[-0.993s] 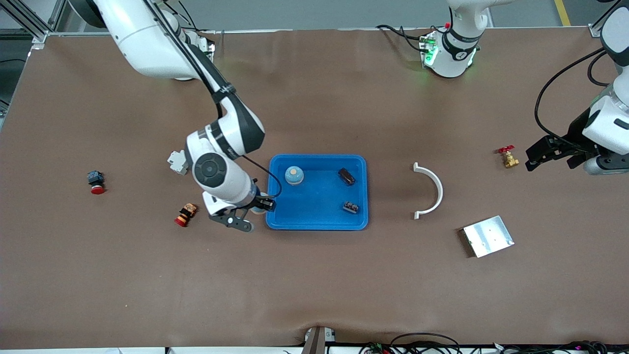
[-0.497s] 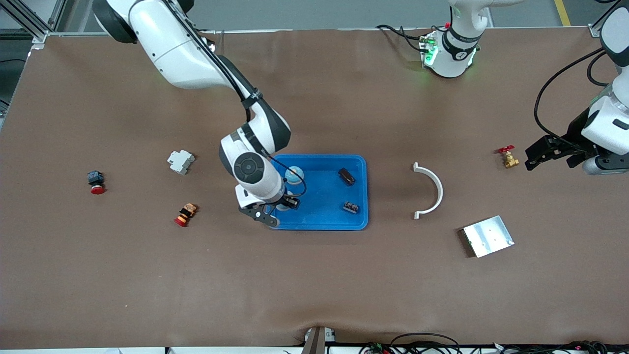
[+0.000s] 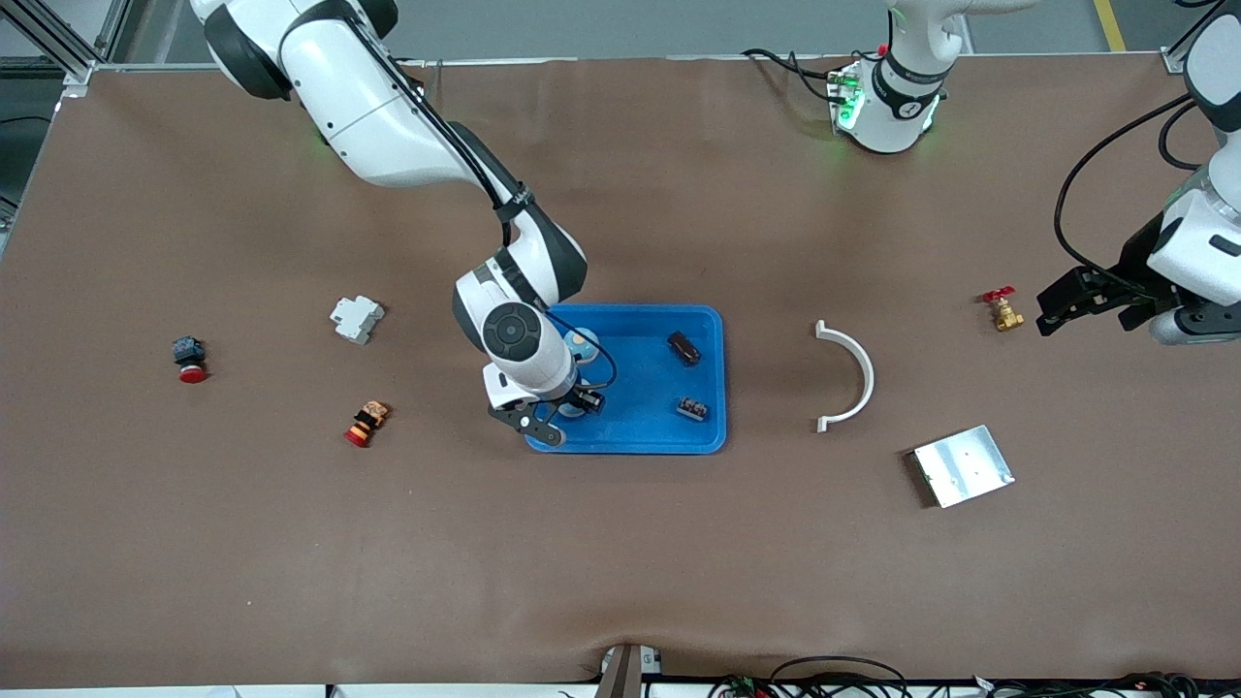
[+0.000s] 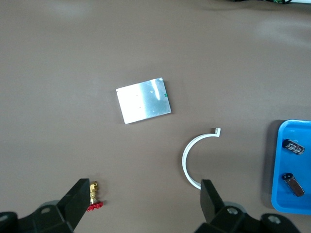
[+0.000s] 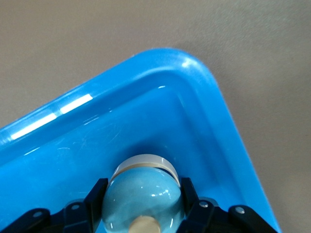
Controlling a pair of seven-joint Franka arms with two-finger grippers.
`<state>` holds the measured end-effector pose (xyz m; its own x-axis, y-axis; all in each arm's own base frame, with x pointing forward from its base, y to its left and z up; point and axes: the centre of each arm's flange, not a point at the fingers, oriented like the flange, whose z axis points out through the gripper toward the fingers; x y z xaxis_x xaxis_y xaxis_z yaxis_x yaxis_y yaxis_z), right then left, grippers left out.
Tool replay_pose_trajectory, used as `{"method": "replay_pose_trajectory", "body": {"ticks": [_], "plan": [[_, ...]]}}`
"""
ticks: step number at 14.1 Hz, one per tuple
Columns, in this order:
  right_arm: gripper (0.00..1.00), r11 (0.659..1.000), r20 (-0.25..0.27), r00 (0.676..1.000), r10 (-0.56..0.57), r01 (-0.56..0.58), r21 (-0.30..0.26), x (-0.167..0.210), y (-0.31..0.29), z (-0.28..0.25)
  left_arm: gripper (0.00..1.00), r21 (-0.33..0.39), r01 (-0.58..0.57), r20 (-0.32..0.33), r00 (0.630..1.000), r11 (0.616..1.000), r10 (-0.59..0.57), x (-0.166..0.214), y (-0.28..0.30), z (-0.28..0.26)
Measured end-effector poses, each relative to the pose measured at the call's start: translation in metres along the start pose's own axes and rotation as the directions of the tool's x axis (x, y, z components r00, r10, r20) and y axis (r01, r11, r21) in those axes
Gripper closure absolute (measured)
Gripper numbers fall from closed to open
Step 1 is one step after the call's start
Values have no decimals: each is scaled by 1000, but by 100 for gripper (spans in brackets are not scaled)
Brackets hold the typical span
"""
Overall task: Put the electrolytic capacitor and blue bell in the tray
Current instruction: 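Lower the bell into the tray and open the right gripper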
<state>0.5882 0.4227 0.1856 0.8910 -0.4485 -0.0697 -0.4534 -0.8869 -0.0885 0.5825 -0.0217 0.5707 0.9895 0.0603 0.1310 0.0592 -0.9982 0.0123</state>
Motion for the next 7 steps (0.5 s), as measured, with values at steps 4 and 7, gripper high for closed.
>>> {"method": "replay_pose_trajectory", "body": {"ticks": [4, 7], "plan": [[34, 1000, -5, 1000, -2, 2, 4, -2, -1, 5, 0, 3, 11, 18, 1000, 1000, -11, 2, -7, 9], [34, 999, -36, 999, -38, 37, -15, -1, -1, 5, 0, 4, 11, 22, 1000, 1000, -11, 3, -6, 12]]}}
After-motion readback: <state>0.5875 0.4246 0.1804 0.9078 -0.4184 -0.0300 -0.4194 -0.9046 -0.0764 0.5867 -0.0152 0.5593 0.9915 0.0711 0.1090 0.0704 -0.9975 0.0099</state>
